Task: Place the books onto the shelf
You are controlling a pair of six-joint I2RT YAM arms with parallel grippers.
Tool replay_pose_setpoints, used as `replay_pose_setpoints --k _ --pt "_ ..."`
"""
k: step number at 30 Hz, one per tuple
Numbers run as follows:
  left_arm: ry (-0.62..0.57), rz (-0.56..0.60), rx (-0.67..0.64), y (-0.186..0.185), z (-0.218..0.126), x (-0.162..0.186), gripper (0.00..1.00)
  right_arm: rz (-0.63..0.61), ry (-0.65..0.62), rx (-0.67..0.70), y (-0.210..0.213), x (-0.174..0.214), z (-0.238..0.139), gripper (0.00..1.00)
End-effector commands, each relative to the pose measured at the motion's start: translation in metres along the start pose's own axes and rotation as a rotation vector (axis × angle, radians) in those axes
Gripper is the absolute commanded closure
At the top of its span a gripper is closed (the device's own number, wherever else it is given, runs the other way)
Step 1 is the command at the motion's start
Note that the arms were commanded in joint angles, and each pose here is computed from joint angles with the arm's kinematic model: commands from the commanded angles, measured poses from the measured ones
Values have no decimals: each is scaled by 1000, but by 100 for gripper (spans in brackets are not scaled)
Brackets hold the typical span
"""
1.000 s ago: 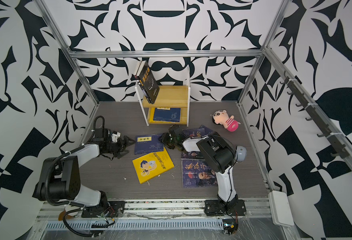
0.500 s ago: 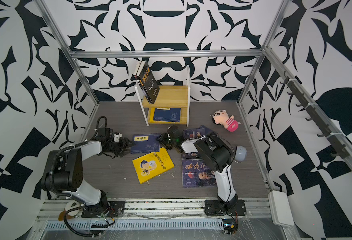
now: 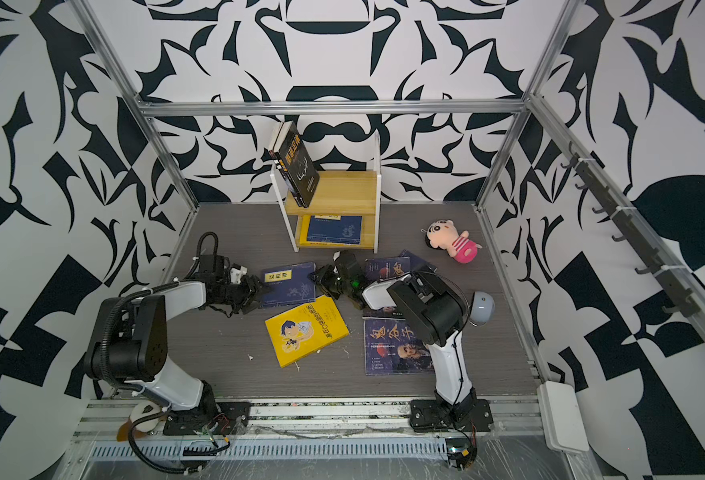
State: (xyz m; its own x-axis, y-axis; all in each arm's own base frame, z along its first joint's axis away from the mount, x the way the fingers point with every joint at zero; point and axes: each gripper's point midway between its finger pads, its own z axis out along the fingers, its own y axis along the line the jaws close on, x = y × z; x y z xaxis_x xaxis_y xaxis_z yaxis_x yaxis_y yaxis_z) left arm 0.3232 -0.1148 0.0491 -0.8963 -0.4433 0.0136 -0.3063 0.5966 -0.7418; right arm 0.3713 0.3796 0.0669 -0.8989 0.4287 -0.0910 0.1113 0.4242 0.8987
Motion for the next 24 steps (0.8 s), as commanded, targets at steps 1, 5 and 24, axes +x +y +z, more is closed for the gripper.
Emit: replay_pose_setpoints --k 1,5,24 --pt "3 7 -15 3 2 2 40 -53 24 -158 57 11 -9 67" --pt "-19 25 -43 4 -4 0 40 -55 7 -144 49 11 -8 77" --pt "-67 109 -20 -9 -18 1 34 -74 -5 -223 65 17 -13 100"
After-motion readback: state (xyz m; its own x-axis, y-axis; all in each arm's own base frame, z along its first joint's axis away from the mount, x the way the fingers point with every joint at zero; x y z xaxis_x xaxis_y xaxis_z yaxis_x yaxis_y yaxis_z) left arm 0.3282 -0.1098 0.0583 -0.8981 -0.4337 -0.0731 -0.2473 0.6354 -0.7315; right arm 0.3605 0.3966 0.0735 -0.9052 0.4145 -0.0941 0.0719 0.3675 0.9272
